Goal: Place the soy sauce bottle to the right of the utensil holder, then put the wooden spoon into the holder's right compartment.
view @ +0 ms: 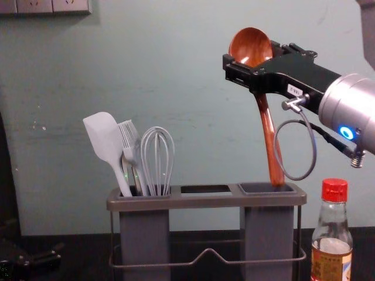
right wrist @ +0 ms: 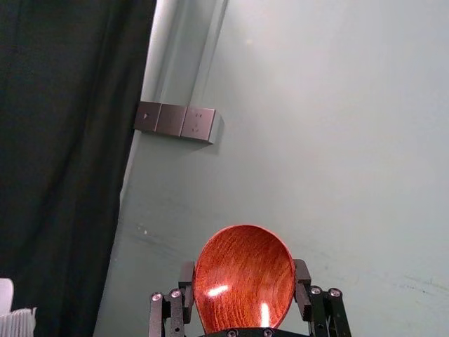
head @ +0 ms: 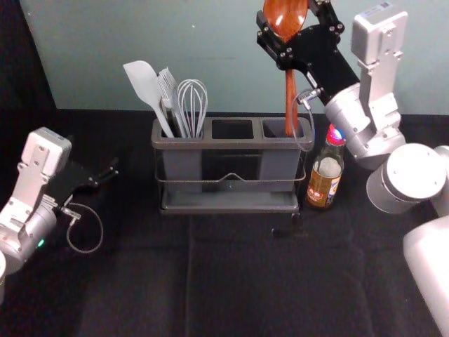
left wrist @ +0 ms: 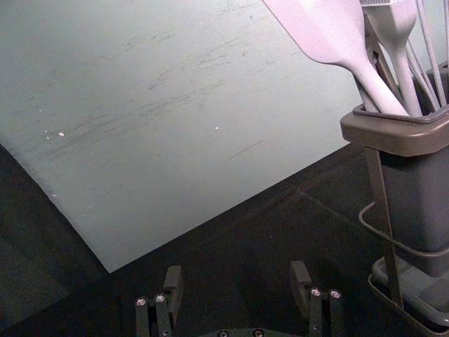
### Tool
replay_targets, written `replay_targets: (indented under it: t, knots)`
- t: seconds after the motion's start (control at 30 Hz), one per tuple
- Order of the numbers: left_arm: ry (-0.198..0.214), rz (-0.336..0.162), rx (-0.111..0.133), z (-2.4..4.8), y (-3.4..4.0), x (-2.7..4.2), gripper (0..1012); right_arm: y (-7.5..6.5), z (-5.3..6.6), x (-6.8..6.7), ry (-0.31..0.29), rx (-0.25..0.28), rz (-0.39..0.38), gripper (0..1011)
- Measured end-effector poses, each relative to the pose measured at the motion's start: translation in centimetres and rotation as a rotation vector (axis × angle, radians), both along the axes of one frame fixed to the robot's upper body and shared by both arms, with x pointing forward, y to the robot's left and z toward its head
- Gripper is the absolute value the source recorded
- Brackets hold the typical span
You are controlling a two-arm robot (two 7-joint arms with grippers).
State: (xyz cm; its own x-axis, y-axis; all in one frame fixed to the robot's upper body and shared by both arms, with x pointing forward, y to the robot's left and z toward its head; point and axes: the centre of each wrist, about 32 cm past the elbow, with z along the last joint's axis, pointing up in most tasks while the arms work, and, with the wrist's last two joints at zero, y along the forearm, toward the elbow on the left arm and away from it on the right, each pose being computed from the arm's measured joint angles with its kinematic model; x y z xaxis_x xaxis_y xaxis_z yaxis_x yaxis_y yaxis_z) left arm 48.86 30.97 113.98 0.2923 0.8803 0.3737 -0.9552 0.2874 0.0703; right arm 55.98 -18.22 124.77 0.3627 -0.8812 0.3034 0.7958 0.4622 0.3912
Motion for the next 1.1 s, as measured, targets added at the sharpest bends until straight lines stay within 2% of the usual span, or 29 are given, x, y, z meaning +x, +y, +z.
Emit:
replay_targets:
  t: [0.4,0.67,0.77,0.8,1.1]
  knots:
    - [0.0,0.0,0.0,0.0,0.0,0.0,1005,0.7,-0.5,1.2,-0.019,-0.003,-0.023,842]
    - [0.0,0.0,0.0,0.0,0.0,0.0,1005,1.1,-1.6,2.0,-0.014,0.002,-0.033,842]
    - [0.0,0.0,0.0,0.0,0.0,0.0,1005,1.1,-1.8,2.0,-0.012,0.003,-0.033,841]
    - [0.0,0.0,0.0,0.0,0.0,0.0,1005,1.2,-2.2,2.1,-0.006,0.002,-0.031,842]
    - [0.0,0.0,0.0,0.0,0.0,0.0,1005,1.3,-3.2,2.2,0.013,-0.003,-0.026,842]
